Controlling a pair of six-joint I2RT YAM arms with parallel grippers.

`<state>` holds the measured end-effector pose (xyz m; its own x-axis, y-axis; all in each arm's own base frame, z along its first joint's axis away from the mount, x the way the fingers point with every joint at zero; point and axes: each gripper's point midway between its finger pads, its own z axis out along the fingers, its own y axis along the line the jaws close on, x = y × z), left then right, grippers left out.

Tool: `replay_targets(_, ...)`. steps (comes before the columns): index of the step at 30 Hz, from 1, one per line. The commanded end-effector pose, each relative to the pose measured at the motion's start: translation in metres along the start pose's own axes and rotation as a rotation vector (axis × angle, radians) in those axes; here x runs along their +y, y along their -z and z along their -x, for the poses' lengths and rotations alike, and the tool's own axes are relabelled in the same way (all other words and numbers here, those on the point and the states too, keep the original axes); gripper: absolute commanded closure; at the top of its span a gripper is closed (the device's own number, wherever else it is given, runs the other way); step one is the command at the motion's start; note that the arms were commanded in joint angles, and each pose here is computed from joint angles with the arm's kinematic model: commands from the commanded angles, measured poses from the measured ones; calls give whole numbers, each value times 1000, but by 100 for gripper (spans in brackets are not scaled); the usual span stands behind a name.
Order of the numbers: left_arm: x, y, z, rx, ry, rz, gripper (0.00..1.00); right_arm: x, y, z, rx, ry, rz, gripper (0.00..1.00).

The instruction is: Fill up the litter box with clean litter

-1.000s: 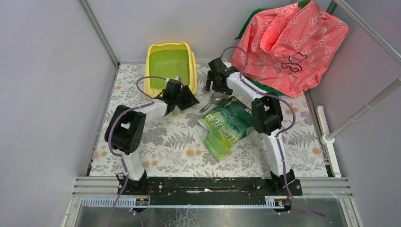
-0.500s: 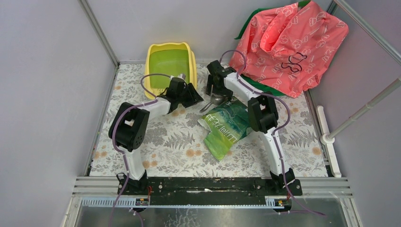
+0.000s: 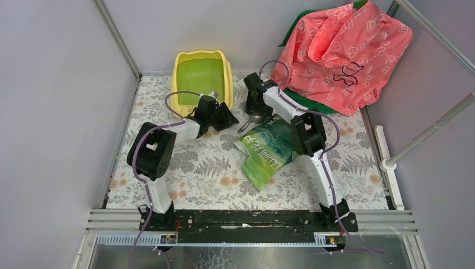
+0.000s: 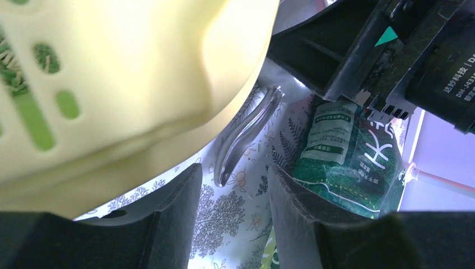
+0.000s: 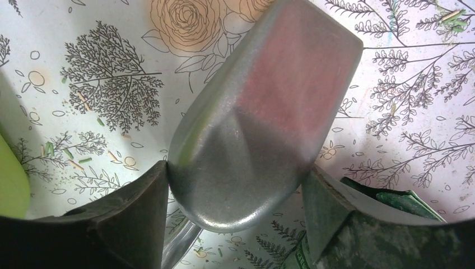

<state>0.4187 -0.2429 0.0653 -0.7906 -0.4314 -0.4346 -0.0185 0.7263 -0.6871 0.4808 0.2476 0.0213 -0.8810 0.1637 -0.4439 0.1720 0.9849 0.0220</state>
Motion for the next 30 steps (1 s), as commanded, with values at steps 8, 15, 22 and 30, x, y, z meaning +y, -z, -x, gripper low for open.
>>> replay_targets(8,-10,26,18,-72,-5,-77,46,-8,-16,-22,57,33,-14,71)
replay_targets(15,-3,33,20,-84,3,-74,46,12,0,-12,11,39,122,87)
replay_targets(22,-2,36,23,-92,12,-86,46,30,39,12,-89,-8,263,88)
replay_targets(30,-5,45,30,-109,13,-106,46,49,61,21,-123,-68,386,91)
